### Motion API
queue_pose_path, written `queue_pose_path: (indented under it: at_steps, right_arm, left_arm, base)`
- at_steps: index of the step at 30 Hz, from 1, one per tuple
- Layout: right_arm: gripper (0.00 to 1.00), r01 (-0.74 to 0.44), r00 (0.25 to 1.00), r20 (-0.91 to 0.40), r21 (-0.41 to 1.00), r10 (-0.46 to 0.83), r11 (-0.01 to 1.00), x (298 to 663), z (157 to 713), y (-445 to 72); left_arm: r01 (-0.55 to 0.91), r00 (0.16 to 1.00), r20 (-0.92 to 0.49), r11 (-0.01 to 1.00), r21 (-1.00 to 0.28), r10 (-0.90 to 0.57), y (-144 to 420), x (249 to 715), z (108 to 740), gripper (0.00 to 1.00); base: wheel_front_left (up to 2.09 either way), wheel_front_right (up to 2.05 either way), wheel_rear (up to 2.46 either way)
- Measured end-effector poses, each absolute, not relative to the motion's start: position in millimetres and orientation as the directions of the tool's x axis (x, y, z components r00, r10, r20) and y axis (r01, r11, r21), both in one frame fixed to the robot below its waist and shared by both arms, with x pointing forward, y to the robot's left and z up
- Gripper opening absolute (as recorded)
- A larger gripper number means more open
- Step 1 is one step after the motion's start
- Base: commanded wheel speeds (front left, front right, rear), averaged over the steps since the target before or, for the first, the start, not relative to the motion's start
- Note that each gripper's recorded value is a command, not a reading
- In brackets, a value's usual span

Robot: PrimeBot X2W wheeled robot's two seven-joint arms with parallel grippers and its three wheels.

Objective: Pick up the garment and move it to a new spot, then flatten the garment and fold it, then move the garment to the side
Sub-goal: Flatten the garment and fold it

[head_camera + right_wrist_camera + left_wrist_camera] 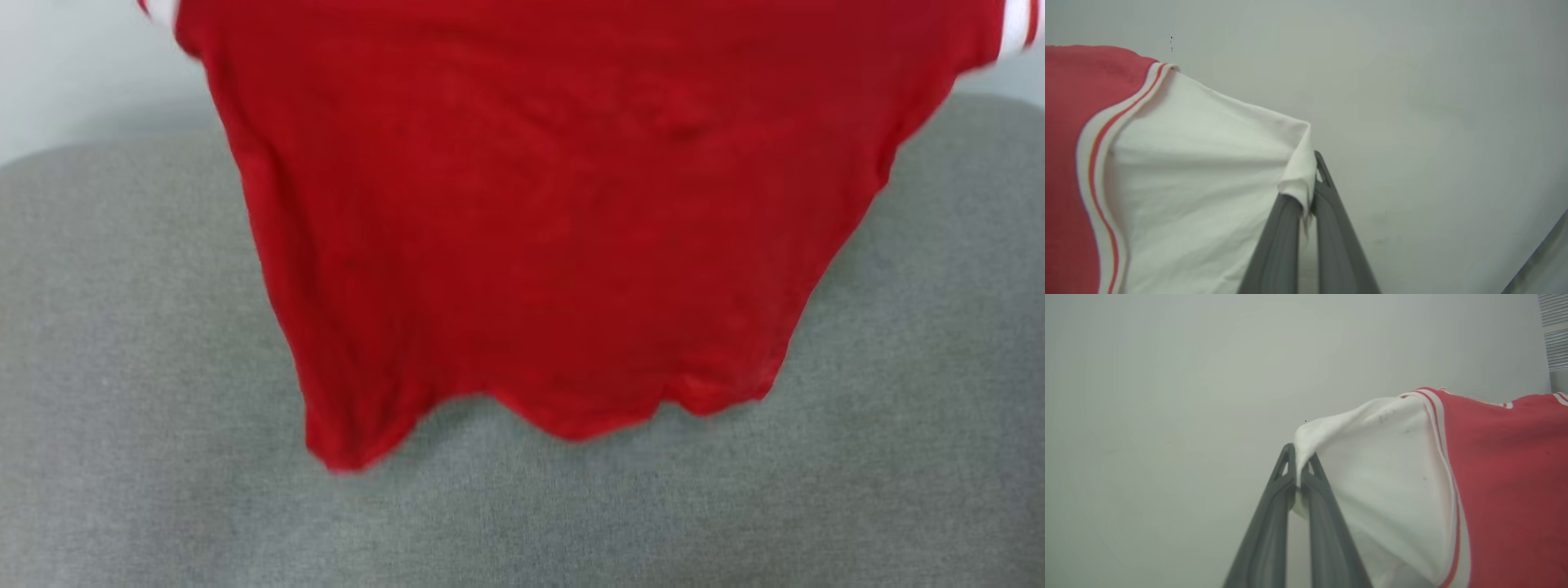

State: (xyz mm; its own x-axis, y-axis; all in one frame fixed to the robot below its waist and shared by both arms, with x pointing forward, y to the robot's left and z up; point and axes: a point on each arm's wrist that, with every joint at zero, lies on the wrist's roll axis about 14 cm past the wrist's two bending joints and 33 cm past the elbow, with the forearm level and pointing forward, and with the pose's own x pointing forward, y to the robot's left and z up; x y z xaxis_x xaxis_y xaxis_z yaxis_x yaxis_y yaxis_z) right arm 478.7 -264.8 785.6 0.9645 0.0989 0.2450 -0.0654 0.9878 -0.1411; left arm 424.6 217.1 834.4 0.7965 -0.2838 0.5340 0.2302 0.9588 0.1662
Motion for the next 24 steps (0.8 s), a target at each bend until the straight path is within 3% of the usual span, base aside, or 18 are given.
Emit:
queue_pose_path:
  at_steps: [13,22,24]
  right_arm:
    - [0.0,-0.021,0.953,0.298,-0.117,0.055,0.993,607,763,-255]
    - [0.0,0.053,0.93,0.365,-0.037,-0.036,0.998,676,745,-264]
    - [0.0,0.061,0.936,0.349,-0.026,-0.048,0.998,699,716,-259]
  left_arm:
    - [0.157,0.841,0.485,0.966,0.205,-0.24,232,570,812,0.0]
    - [0.132,0.851,0.492,0.982,0.138,-0.184,238,652,777,0.0]
    - [0.141,0.851,0.495,0.984,0.112,-0.178,234,674,757,0.0]
  base:
    - [0.0,0.0,0.0]
    - [0.0,0.0,0.0]
    - [0.0,0.0,0.0]
